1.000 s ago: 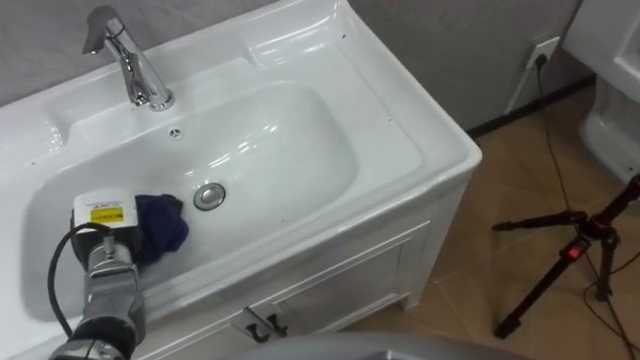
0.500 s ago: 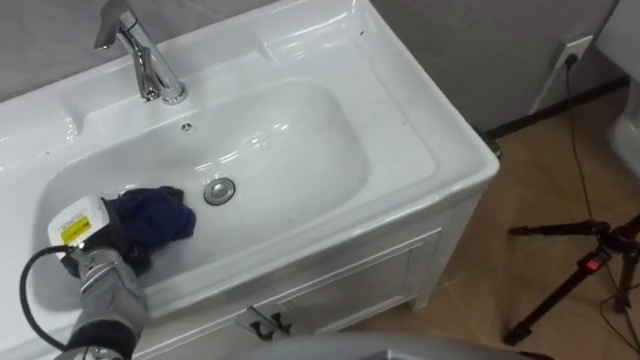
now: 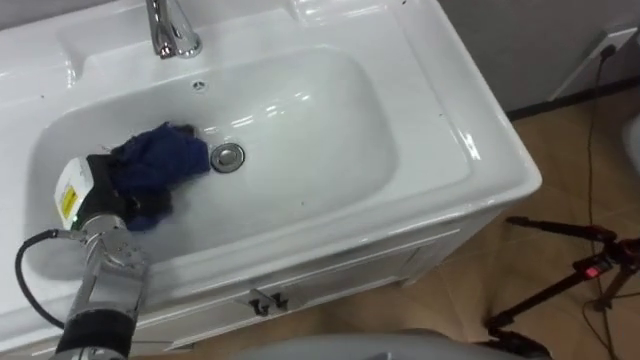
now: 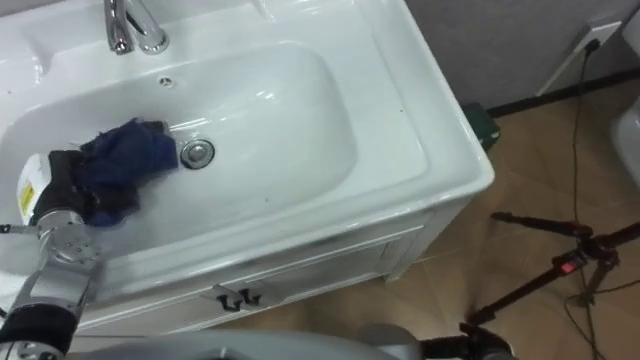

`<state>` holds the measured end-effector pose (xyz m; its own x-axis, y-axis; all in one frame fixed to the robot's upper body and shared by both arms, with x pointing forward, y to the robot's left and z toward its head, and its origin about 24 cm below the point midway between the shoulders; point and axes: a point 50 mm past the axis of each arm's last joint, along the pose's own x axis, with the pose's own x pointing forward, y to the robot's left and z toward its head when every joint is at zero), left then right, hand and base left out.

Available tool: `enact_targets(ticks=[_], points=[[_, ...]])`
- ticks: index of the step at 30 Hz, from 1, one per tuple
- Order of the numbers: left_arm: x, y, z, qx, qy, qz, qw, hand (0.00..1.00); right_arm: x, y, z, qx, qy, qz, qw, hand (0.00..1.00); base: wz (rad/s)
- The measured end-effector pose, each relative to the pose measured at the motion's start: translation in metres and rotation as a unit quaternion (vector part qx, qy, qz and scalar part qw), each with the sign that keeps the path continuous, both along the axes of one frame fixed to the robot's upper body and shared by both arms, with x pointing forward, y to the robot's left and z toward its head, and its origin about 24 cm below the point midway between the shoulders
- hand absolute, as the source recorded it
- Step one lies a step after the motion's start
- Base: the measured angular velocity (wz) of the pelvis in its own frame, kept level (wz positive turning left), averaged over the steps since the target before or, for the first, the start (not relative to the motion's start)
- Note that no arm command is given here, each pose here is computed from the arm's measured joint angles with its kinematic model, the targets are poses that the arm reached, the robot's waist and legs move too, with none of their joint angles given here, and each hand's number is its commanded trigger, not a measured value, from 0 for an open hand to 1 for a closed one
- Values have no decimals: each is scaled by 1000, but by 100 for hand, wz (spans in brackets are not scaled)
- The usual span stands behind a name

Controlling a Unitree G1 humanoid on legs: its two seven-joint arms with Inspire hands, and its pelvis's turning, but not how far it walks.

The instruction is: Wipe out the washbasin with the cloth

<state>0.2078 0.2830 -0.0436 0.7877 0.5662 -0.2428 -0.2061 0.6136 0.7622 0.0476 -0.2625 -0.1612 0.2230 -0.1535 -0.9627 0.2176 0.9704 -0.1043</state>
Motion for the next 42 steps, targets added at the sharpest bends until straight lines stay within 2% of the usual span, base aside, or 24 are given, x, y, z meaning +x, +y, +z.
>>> enact_targets(ticks=[6,16,19,26,29,33,35,42], points=[[12,-5,21,12,-54,-20,998,100,0,-1,1,1,-9,2,1000,0,-2],[25,-10,59,141,-124,-66,980,100,-7,0,0,3,-18,-14,1000,0,0],[27,-8,68,160,-144,-73,974,100,-8,-1,0,2,-17,-15,1000,0,0],[27,-7,72,184,-147,-80,969,100,-15,-2,0,0,-7,-13,1000,0,-5],[25,0,75,187,-149,-69,968,100,-19,-3,0,-2,-4,-17,1000,0,-6],[18,25,83,210,-150,-27,966,100,-22,-7,1,-6,-1,-19,1000,0,-2],[13,33,82,218,-145,-14,965,100,-22,-8,2,-8,1,-18,1000,0,4],[-18,43,61,217,-87,-1,972,100,-27,-9,2,-8,7,-17,1000,0,4]])
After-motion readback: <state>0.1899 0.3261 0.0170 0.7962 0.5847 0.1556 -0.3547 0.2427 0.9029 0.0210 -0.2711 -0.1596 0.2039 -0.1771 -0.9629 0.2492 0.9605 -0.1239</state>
